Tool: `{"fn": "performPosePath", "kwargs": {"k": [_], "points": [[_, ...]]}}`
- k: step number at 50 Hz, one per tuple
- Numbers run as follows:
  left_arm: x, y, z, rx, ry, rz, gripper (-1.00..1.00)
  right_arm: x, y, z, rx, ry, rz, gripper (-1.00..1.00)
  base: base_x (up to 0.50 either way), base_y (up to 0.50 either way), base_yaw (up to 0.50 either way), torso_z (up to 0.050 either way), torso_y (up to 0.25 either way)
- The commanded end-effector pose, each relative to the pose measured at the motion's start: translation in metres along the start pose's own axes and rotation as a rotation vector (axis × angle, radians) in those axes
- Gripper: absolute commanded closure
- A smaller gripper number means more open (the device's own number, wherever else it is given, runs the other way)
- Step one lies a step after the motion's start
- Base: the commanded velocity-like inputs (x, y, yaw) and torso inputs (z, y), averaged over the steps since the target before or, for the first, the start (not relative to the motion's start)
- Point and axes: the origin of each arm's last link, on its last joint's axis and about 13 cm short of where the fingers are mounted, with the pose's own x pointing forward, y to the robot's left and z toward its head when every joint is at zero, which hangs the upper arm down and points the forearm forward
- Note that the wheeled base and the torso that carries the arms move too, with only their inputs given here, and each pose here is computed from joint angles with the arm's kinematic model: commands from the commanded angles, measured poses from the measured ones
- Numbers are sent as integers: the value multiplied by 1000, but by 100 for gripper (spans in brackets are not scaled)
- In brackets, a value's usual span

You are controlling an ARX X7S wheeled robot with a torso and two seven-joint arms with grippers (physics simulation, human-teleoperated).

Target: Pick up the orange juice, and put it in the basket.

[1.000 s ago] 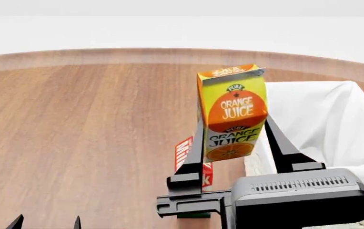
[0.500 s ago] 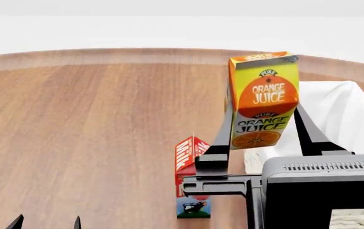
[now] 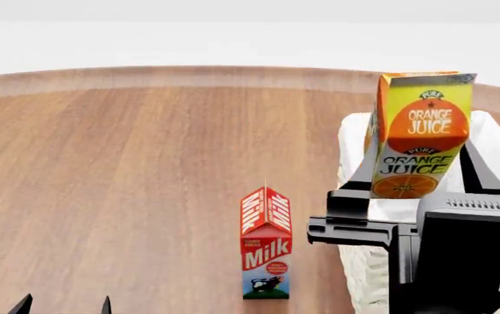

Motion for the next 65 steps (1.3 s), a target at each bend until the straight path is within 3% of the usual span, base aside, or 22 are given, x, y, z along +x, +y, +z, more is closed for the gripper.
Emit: {"fn": "performPosePath", "kwargs": {"k": [1, 31, 65], "points": [[0, 0, 0, 0, 0, 0, -100, 13, -14, -4, -34, -9, -66, 100, 0, 0, 3, 0, 0], [0, 0, 0, 0, 0, 0, -100, 38, -13, -44, -87, 102, -122, 100, 0, 0, 0, 0, 1], [0, 0, 0, 0, 0, 0, -100, 66, -14, -66, -152, 161, -181, 100, 0, 0, 0, 0, 1]]}}
